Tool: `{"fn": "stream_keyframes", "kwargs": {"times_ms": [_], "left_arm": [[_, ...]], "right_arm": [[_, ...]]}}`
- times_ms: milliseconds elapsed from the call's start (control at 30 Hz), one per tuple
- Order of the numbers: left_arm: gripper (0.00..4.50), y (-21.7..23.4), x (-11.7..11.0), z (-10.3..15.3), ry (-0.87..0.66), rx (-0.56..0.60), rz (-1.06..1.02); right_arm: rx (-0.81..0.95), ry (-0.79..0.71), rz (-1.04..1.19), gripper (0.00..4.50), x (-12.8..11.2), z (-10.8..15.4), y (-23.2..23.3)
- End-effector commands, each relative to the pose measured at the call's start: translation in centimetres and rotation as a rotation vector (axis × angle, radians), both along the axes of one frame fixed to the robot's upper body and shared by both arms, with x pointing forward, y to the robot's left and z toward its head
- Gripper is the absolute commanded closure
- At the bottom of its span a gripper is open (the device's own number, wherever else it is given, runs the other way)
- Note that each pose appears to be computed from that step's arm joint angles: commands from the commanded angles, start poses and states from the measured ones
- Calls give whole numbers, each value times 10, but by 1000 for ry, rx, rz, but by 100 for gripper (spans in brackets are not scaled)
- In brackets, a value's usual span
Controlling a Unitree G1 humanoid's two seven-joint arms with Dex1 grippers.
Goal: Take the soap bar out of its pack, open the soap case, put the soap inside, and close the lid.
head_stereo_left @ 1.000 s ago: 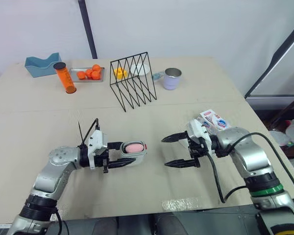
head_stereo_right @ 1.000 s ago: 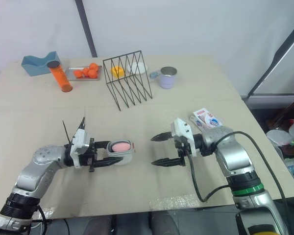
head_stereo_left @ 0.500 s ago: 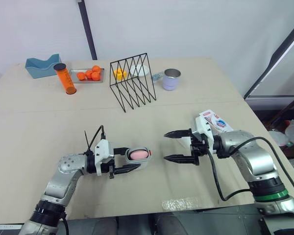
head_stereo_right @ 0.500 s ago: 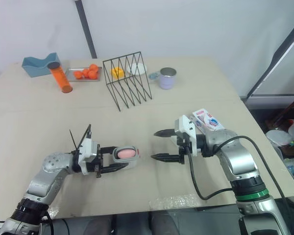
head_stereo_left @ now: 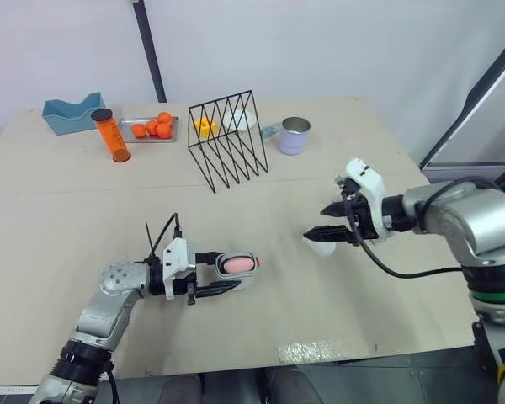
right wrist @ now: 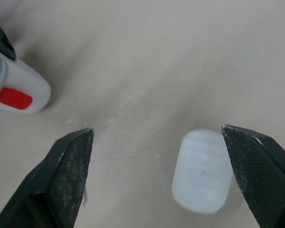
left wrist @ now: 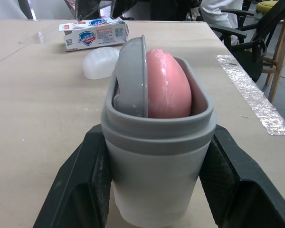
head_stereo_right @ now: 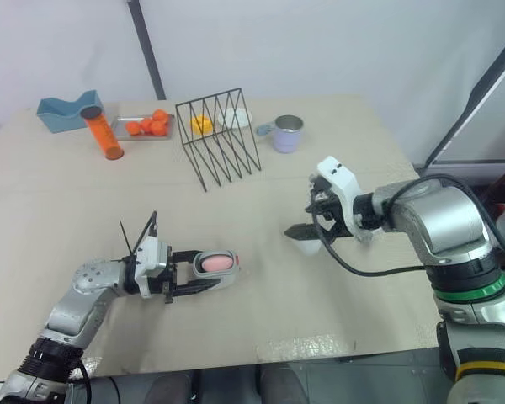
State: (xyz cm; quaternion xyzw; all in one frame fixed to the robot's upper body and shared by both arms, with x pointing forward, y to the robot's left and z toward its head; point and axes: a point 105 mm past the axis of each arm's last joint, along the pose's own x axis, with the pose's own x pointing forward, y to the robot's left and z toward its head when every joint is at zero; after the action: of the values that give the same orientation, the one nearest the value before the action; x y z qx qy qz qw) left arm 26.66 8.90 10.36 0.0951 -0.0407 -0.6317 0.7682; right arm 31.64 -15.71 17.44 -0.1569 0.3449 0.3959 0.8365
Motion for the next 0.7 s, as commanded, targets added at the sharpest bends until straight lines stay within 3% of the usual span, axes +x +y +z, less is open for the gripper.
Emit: {"fn": "stream_keyframes", "kwargs": {"times_ms": [33, 300, 700], "left_arm": [[244, 2, 5, 7, -24, -6, 18], [244, 0, 5, 7, -19, -17, 29], [244, -5, 0, 7, -15, -22, 5]], "right_arm": [[-144, 50, -125, 6, 0, -2, -7], [-267, 104, -203, 6, 11, -19, -10], [-305, 157, -218, 6, 18, -36, -2]]}}
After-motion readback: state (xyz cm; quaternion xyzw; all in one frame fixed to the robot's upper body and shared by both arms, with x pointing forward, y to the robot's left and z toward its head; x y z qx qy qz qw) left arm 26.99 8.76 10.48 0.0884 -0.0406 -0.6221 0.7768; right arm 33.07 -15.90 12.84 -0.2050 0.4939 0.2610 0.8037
